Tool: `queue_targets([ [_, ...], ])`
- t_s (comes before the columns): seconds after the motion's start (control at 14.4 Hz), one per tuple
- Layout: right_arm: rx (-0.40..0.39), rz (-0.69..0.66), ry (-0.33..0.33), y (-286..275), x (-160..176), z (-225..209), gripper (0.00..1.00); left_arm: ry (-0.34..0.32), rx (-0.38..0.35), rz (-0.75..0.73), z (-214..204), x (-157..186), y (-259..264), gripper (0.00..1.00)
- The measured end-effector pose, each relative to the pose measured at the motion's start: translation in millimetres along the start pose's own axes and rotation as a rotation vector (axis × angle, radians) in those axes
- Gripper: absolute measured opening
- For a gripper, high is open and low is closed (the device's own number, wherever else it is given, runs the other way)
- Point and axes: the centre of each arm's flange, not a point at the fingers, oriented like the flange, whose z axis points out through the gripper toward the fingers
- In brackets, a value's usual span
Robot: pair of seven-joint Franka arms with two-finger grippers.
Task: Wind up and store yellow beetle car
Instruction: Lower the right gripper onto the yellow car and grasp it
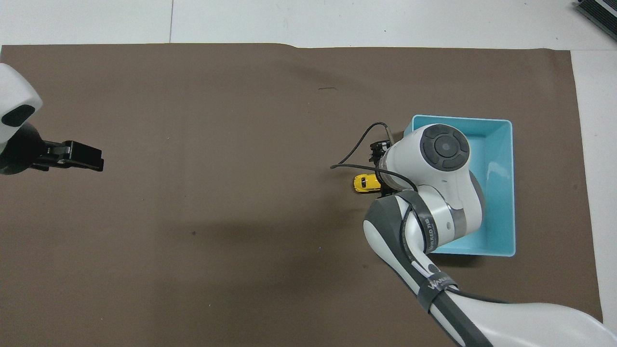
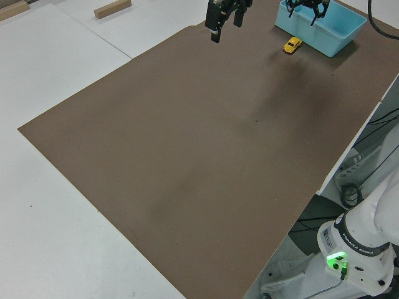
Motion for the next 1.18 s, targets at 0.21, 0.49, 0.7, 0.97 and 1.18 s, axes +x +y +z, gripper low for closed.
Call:
queue_targets([
  [0.21,0.001,0.01,0.002,7,2,33,1.0,0.006,0.0,-0.002,-3,-1,-3,1.0],
  [0.49,0.001,0.012,0.003,13,4,46,0.79,0.022,0.001,0.021,-12,-6,-5,1.0],
  [0.7,0.021,0.001,0.0,11,4,42,0.46,0.044,0.001,0.012,-26,-13,-15,1.0],
  [0.97,-0.011,-0.022,0.004,8,0,30,0.45,0.038,0.001,0.014,-43,-21,-16,1.0],
  [1.18,-0.028,-0.043,0.003,-4,-5,-9,0.45,0.038,0.001,0.024,-62,-28,-15,1.0],
])
